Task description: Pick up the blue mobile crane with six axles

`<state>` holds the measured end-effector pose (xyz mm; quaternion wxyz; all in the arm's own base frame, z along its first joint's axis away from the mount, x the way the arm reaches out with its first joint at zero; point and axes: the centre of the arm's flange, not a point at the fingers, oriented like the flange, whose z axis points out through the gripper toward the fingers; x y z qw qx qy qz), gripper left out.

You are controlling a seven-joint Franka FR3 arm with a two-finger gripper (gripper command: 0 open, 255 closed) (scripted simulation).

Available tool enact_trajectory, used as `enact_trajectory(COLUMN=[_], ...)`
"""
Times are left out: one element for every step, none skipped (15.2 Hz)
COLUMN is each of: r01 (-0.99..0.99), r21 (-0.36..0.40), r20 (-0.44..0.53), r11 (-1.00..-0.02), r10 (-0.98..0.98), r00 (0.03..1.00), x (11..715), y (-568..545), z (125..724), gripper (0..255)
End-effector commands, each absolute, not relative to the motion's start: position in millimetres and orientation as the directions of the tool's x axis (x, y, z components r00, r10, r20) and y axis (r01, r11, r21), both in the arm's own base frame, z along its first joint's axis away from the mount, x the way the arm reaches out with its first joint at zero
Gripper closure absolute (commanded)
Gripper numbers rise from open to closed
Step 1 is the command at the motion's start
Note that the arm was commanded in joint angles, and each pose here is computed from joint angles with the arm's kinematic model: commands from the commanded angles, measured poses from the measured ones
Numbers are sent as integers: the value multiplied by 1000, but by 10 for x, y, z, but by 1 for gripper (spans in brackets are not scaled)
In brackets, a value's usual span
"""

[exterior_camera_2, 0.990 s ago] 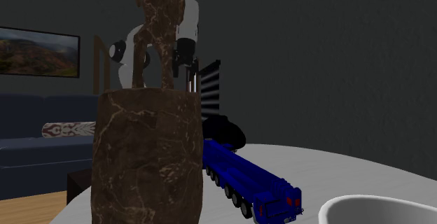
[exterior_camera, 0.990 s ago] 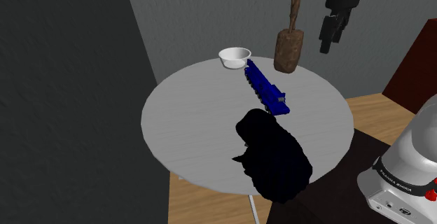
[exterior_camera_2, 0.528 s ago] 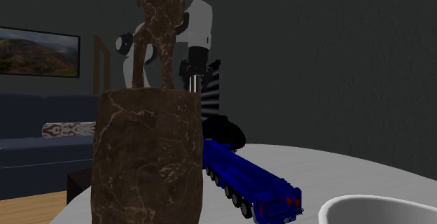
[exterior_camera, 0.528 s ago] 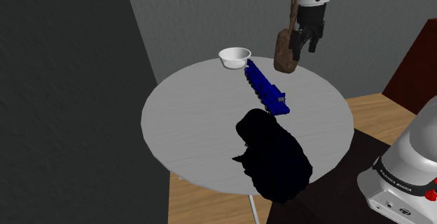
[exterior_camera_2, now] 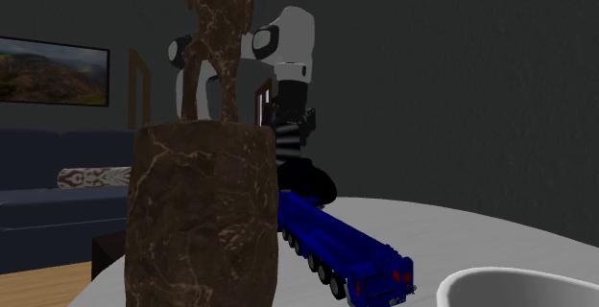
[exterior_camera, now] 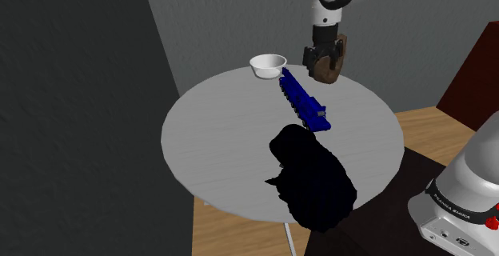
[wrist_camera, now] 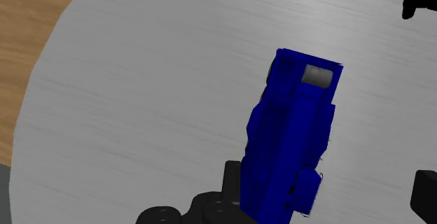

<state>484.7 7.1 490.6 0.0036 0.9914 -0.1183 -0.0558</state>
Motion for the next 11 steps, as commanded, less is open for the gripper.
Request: enact_trajectory(r01=[-283,-306,-329,-352,-374,-397,-419,-440,-462,-482,-482], r21=[19,18,17,17,17,16,16,16,17,17,17], r20=[-119,-124,-129,-134,-139,-144,-149,-154,-159,-163,-163], r11=[-959,-952,-944,-936,-927,-918,-908,-898,-887,-876,-876], r10=[-283,-306,-328,-351,-373,-395,-416,-438,-459,-478,-478], r00=[952,944,936,927,917,908,897,886,874,863,863], x=[5060,5166,5270,5374,5475,5576,5674,5772,5867,5956,5956], y=[3,-34,-73,-115,-159,-206,-254,-305,-358,-410,-410], z=[4744,4661,4578,4495,4411,4326,4241,4155,4069,3987,3934], gripper=[0,0,0,0,0,0,0,0,0,0,0])
